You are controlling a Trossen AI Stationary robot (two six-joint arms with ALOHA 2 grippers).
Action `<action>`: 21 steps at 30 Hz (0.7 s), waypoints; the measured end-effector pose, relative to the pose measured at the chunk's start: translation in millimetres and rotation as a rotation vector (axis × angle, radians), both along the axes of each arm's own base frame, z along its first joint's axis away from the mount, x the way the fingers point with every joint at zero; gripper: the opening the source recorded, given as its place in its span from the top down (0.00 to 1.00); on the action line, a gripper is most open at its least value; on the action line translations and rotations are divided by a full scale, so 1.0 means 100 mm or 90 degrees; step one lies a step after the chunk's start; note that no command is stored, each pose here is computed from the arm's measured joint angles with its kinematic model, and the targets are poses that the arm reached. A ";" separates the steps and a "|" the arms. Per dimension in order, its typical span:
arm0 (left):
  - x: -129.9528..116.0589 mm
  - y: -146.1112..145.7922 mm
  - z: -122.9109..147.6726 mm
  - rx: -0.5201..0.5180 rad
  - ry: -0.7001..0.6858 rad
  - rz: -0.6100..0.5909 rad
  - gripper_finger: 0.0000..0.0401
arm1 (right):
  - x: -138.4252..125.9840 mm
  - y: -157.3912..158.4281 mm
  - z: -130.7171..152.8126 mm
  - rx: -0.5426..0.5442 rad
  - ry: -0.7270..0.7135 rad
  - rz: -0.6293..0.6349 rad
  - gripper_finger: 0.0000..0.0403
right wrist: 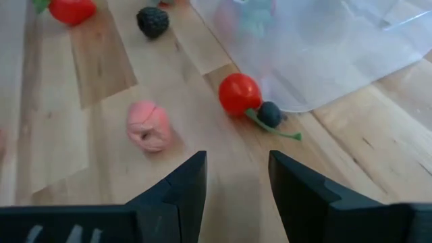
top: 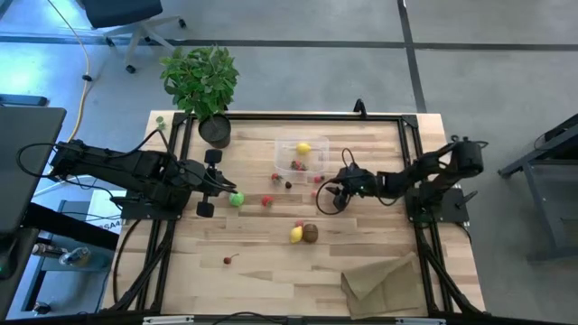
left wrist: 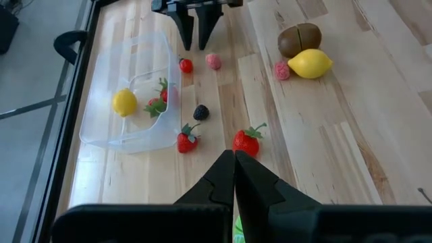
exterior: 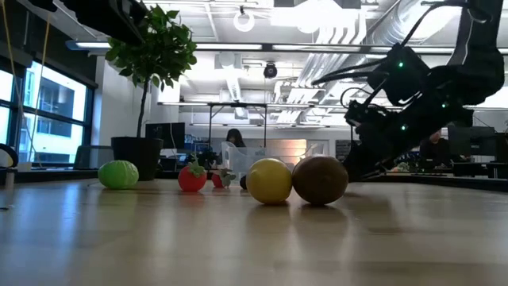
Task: Pick and placing Produce into tupperware
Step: Put the blueberry into the transparent bin
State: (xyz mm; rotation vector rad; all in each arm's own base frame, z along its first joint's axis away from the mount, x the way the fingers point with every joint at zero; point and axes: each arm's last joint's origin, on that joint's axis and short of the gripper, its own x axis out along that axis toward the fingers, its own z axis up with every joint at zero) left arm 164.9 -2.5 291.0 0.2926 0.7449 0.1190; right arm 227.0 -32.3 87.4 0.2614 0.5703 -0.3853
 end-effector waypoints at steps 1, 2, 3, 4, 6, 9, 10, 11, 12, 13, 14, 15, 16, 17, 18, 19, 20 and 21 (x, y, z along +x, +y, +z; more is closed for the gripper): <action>0.00 0.00 0.00 0.000 0.000 0.000 0.99 | 0.00 0.00 -0.01 -0.003 0.000 -0.004 0.63; 0.00 0.00 0.00 0.000 0.000 0.000 0.99 | 0.01 -0.01 -0.02 -0.008 0.001 -0.010 0.63; 0.00 0.00 0.00 0.000 0.000 0.000 0.99 | 0.01 -0.01 -0.03 -0.011 0.000 -0.014 0.63; 0.00 0.00 0.00 0.000 0.000 0.000 0.99 | 0.01 -0.01 -0.03 -0.016 0.000 -0.021 0.63; 0.00 0.00 0.00 0.000 0.000 0.000 0.99 | 0.01 -0.02 -0.03 -0.019 0.001 -0.028 0.63; 0.00 0.00 0.00 0.000 0.000 0.000 0.99 | 0.00 -0.06 -0.03 -0.018 0.000 -0.040 0.63; 0.00 0.00 0.00 0.000 0.000 0.000 0.99 | 0.00 -0.08 -0.03 -0.018 -0.002 -0.042 0.63; 0.00 0.00 0.00 0.000 0.000 0.000 0.99 | 0.00 -0.09 -0.03 -0.020 -0.005 -0.044 0.63; 0.00 0.00 0.00 0.000 0.000 0.000 0.99 | 0.00 -0.11 -0.02 -0.021 -0.009 -0.046 0.63; 0.00 0.00 0.00 0.000 0.000 0.000 0.99 | 0.01 -0.13 -0.01 -0.021 -0.010 -0.047 0.63; 0.00 0.00 0.00 0.000 0.000 0.000 0.99 | 0.03 -0.14 0.00 -0.022 -0.011 -0.041 0.63; 0.00 0.00 0.00 0.000 0.000 0.000 0.99 | 0.05 -0.16 0.01 -0.024 -0.014 -0.031 0.63; 0.00 0.00 0.00 0.000 0.000 0.000 0.99 | 0.07 -0.17 0.03 -0.025 -0.015 -0.021 0.63; 0.00 0.00 0.00 0.000 0.000 0.000 0.99 | 0.10 -0.18 0.04 -0.024 -0.012 -0.012 0.63; 0.00 0.00 0.00 0.000 0.000 0.000 0.99 | 0.12 -0.18 0.05 -0.024 -0.008 -0.005 0.63; 0.00 0.00 0.00 0.000 0.000 0.000 0.99 | 0.14 -0.19 0.05 -0.024 -0.002 -0.002 0.63; 0.00 0.00 0.00 0.000 0.000 0.000 0.99 | 0.15 -0.19 0.06 -0.024 0.003 0.002 0.63; 0.00 0.00 0.00 0.000 0.000 0.000 0.99 | 0.17 -0.20 0.07 -0.027 0.006 0.005 0.63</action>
